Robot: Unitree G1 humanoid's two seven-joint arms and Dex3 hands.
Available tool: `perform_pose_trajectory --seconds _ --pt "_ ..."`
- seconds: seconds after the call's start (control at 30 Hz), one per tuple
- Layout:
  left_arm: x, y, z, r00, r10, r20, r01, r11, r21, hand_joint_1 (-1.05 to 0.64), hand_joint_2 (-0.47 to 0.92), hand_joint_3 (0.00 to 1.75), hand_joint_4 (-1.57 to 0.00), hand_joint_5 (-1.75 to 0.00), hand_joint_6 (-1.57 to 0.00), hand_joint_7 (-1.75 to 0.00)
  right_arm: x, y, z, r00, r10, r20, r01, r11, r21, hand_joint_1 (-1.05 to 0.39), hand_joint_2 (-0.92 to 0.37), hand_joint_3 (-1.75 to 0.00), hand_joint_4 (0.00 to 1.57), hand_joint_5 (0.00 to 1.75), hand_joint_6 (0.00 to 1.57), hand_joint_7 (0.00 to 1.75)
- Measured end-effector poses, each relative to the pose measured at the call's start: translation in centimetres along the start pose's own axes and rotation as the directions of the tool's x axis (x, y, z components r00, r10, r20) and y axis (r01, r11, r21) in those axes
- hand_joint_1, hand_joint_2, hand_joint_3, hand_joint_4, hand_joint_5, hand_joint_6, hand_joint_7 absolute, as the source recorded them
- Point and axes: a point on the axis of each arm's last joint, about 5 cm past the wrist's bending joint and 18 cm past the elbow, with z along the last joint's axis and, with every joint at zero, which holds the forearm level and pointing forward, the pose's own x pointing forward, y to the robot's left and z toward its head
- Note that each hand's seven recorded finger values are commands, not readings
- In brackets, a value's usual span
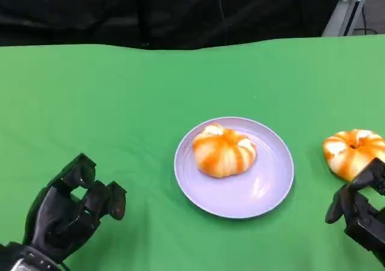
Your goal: Grasp the bread from the table and place it into the plate.
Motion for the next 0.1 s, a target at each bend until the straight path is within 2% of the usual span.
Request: perform_pose_trajectory --seconds 0.1 --pt "0.02 -0.01 -0.01 1.000 0.000 -0.002 0.000 1.000 0.003 -0.05 0.36 1.44 -0.88 -1.75 -0.77 -1.75 0.01 -0.01 0.00 1.000 0.000 0.000 0.000 1.000 0.000 -0.07 -0.63 -1.09 0.80 1.75 0.68 1.58"
